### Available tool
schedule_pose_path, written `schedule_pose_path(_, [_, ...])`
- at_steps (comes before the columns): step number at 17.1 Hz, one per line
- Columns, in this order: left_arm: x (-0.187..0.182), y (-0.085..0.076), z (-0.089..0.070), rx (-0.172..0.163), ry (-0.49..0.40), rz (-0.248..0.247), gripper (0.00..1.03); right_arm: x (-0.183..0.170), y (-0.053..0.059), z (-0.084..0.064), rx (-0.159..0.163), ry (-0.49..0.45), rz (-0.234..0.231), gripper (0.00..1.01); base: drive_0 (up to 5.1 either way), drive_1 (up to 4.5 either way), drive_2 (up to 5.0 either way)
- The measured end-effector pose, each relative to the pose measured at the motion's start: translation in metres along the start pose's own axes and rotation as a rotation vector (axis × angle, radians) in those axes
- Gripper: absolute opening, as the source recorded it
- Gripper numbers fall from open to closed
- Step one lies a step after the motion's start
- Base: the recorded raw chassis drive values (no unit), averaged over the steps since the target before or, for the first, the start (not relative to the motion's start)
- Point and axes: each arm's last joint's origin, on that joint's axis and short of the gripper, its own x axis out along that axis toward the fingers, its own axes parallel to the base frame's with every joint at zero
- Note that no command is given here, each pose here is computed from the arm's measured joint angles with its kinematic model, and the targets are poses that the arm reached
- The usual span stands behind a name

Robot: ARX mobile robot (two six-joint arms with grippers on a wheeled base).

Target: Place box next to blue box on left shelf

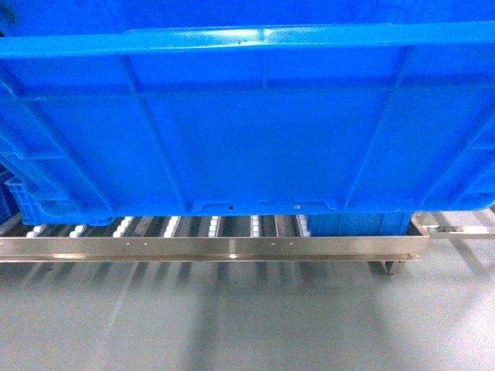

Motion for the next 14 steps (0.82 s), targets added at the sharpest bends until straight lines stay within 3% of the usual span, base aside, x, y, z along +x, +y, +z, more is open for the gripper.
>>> schedule_pose_path(14, [0.0003,0.002,0.0004,0.003,-0.004,0.008,0.09,0.0001,0.0018,-0.0004,0.001,0.0,0.007,0.09,-4.9,2.45,2.4])
